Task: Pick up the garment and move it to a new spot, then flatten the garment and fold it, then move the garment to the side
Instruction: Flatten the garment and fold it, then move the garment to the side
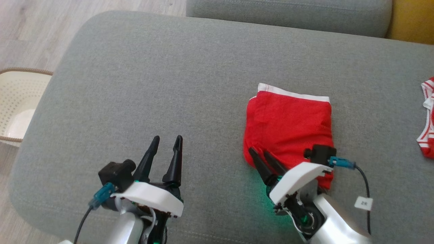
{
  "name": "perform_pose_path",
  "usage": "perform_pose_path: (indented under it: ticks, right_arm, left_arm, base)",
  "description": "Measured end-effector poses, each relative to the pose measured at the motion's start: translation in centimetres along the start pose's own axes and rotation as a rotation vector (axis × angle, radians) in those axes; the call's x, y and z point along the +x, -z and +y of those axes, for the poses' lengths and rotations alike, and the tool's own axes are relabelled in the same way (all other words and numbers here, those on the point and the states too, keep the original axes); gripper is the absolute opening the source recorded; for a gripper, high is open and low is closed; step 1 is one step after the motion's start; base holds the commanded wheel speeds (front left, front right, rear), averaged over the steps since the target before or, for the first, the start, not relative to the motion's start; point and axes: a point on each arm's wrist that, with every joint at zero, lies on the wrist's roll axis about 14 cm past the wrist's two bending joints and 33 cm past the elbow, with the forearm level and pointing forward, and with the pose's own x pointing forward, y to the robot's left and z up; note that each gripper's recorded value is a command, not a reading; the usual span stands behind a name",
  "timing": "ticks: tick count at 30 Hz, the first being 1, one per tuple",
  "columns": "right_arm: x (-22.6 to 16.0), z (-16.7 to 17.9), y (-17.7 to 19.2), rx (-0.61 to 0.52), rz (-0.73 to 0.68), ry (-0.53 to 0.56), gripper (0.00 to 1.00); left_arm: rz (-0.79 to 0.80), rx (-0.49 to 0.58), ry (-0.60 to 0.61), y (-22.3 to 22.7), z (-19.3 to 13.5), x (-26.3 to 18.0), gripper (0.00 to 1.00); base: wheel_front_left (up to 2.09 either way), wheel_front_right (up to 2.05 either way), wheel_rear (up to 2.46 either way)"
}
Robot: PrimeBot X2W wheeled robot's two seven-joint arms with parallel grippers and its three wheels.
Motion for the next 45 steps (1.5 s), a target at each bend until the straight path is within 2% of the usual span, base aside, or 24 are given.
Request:
perform_pose_path:
  ticks: [3, 8, 13, 18, 19, 20, 24, 27, 32, 45]
  right_arm:
    - [0.2, 0.2, -0.7, -0.009, -0.015, -0.005, 1.0]
    - [-0.3, 0.4, -3.6, -0.052, -0.13, -0.005, 1.0]
    - [-2.7, -0.4, -9.4, -0.358, -0.334, 0.03, 1.0]
    - [-6.7, -1.8, -15.1, -0.611, -0.511, 0.117, 1.0]
    - [-6.7, -1.8, -15.1, -0.611, -0.511, 0.117, 1.0]
    - [-8.5, -2.4, -16.6, -0.693, -0.565, 0.165, 1.0]
    - [-11.0, -4.0, -17.0, -0.72, -0.614, 0.248, 1.0]
    - [-13.1, -5.7, -16.2, -0.693, -0.643, 0.328, 1.0]
    - [-14.9, -6.5, -15.4, -0.712, -0.667, 0.401, 1.0]
    - [-14.7, -6.6, -14.8, -0.697, -0.668, 0.414, 1.0]
  left_arm:
    - [0.004, 0.0, 0.01, 0.1, -0.3, 0.2, 1.0]
    - [0.006, 0.002, 0.039, 0.2, -1.1, 0.7, 1.0]
    - [-0.008, 0.006, 0.072, -0.2, -2.0, 1.5, 1.0]
    - [-0.042, 0.003, 0.133, -1.4, -3.9, 2.7, 1.0]
    - [-0.042, 0.003, 0.133, -1.4, -3.9, 2.7, 1.0]
    - [-0.05, 0.003, 0.153, -1.7, -4.6, 3.1, 1.0]
    - [-0.056, 0.0, 0.172, -1.8, -5.3, 3.5, 1.0]
    - [-0.059, -0.003, 0.18, -1.9, -5.5, 3.9, 1.0]
    - [-0.059, 0.025, 0.207, -1.8, -6.3, 4.1, 1.0]
    - [-0.035, 0.02, 0.194, -0.9, -5.8, 3.8, 1.0]
  base:
    - [0.0, 0.0, 0.0]
    - [0.0, 0.0, 0.0]
    - [0.0, 0.0, 0.0]
    - [0.0, 0.0, 0.0]
    - [0.0, 0.0, 0.0]
    - [0.0, 0.0, 0.0]
    - [0.0, 0.0, 0.0]
    - [0.0, 0.0, 0.0]
    - [0.0, 0.0, 0.0]
    - [0.0, 0.0, 0.0]
